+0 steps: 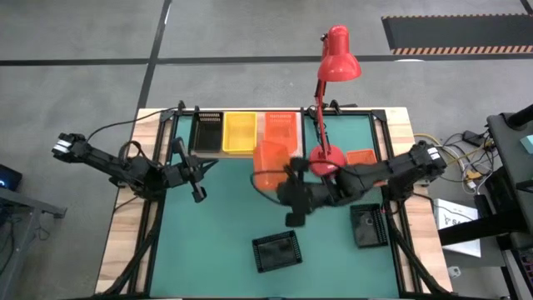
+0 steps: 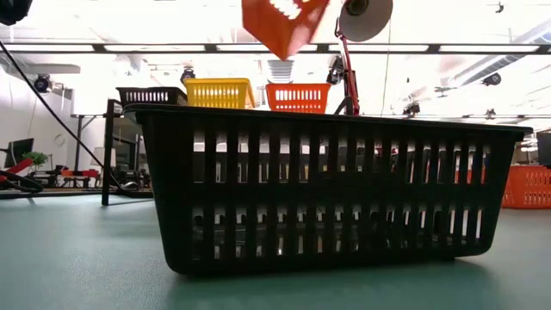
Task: Stack baskets on shelf by color
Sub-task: Stack the bottom orange bin on top of the orange bin on the shelf
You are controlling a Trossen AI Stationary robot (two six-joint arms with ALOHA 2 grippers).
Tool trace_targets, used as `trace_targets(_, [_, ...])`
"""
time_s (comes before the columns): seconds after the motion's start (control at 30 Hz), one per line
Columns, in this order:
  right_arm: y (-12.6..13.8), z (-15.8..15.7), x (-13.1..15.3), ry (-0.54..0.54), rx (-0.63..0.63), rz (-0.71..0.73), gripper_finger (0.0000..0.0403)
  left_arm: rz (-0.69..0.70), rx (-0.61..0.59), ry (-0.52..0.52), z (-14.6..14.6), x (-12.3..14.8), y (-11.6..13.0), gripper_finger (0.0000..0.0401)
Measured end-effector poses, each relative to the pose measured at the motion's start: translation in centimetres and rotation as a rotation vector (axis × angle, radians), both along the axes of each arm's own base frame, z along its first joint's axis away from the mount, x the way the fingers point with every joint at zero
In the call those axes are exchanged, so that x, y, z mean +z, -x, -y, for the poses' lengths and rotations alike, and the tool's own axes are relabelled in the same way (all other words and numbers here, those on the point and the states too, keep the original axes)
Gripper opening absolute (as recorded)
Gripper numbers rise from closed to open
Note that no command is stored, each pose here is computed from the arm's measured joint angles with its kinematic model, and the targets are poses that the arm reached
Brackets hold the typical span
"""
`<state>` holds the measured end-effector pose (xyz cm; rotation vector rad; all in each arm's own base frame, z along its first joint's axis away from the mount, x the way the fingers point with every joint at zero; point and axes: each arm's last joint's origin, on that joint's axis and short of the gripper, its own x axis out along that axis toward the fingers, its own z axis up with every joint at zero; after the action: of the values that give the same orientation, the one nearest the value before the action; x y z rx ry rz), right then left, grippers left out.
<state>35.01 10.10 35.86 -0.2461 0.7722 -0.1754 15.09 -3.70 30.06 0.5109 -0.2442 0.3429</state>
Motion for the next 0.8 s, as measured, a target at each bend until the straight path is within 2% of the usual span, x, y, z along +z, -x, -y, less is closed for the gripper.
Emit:
trace_targets(0.13, [-1.5, 3.0, 0.7, 0.040, -0.032, 0.081, 0.0009, 0.006, 0.000, 0.000, -0.1, 0.0, 0.2, 0.0000])
trace_targets(0.23, [-2.0, 5.4, 0.9, 0.065, -0.075, 0.090, 0.0009, 0.003, 0.001, -0.004, -0.1, -0.1, 0.2, 0.0000])
trace_targets(0.43, [-1.7, 10.0, 0.4, 0.120, -0.135, -0.023, 0.0008, 0.005, 0.001, -0.003, -0.1, -0.1, 0.3, 0.0000])
trace_targets(0.6, [-1.0, 12.6, -0.2, 0.066, -0.144, -0.121, 0.0009, -0.003, 0.009, -0.028, -0.1, -0.1, 0.2, 0.0000])
trace_targets(0.8, [-0.3, 14.0, -0.7, 0.037, -0.154, -0.198, 0.0009, -0.007, 0.016, -0.046, -0.1, -0.1, 0.3, 0.0000])
